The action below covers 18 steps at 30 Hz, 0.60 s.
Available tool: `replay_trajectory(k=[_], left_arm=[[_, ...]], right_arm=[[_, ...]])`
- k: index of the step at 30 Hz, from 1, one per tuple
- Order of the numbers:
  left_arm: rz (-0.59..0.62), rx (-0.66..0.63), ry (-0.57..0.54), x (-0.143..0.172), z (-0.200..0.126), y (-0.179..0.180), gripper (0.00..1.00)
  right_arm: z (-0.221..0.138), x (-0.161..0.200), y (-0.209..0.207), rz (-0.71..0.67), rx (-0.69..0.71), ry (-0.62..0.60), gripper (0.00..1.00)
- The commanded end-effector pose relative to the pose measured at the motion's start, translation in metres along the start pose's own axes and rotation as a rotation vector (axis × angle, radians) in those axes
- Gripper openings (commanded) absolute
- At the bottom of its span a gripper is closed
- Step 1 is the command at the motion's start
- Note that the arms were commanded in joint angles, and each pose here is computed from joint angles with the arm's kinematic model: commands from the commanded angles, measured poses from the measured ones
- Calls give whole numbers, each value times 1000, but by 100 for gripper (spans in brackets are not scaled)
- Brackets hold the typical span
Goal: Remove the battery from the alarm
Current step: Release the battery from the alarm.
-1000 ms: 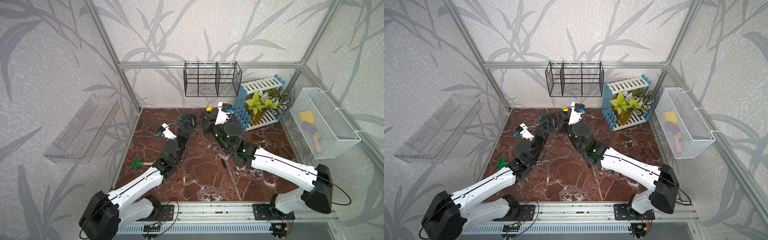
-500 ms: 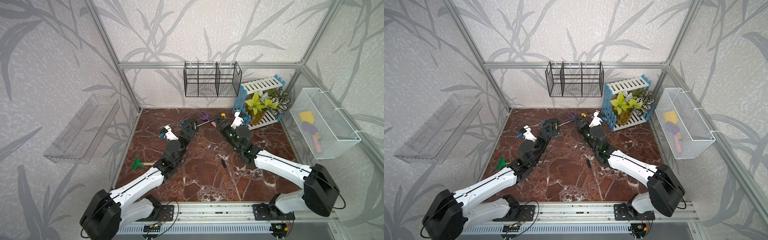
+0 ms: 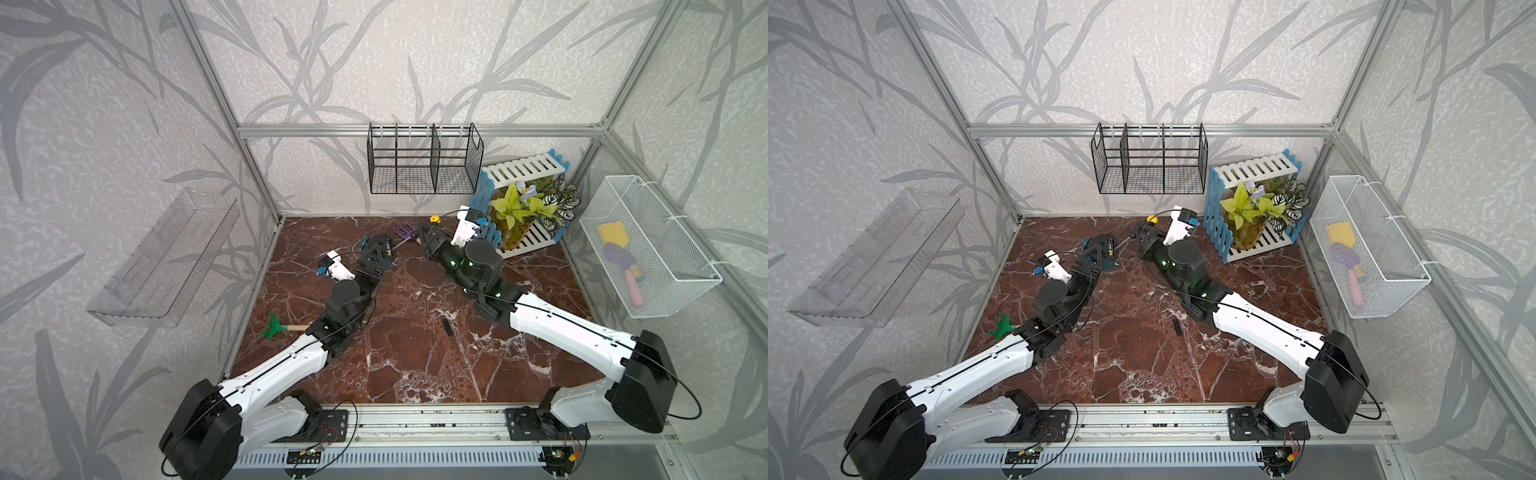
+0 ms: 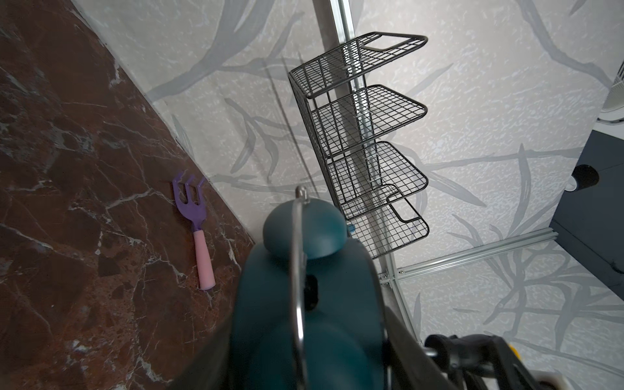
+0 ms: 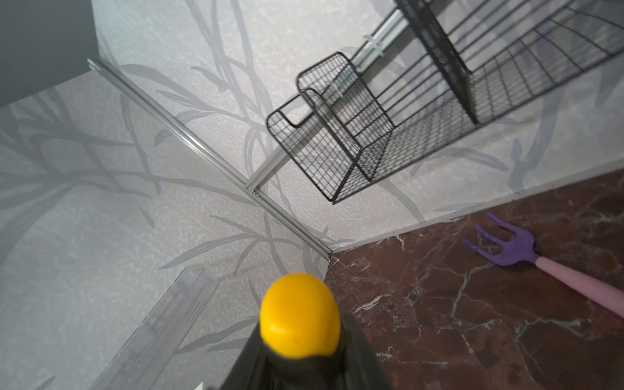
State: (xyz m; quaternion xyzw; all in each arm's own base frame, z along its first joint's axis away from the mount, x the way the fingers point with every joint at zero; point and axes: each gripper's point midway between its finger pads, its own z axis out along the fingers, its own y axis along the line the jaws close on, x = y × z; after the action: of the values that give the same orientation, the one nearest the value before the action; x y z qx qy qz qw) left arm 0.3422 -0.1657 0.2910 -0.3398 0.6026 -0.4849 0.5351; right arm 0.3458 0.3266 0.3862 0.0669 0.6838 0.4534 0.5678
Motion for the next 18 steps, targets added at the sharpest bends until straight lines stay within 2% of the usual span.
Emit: replay_trajectory(k=[1,3,5,8,10,12,15,18], left_arm=[[-105,284,56,-1,-9,-84,11],[-109,295,57,-1,-9,-87,11],[-112,305,59,-1,-10,-89,11],[-116,309,52,-4,-11,-90,11],[-119,307,47,-5,-12,-88,11],[-122,312,47,-5,-13,-88,11],[-124,313,54,-4,-11,-88,11],[-125,309,60,-2,-9,-87,11]], right_arm=[[-6,92,26,-365,-43,307,0],[-2,104,32,-406,-53,330,0],[2,108,22,-364,-15,331,0],[5,97,-9,-178,17,297,0],[7,84,-41,22,47,261,0],[6,77,-59,138,60,240,0],[6,74,-77,277,55,216,0],[6,71,-87,360,42,183,0]])
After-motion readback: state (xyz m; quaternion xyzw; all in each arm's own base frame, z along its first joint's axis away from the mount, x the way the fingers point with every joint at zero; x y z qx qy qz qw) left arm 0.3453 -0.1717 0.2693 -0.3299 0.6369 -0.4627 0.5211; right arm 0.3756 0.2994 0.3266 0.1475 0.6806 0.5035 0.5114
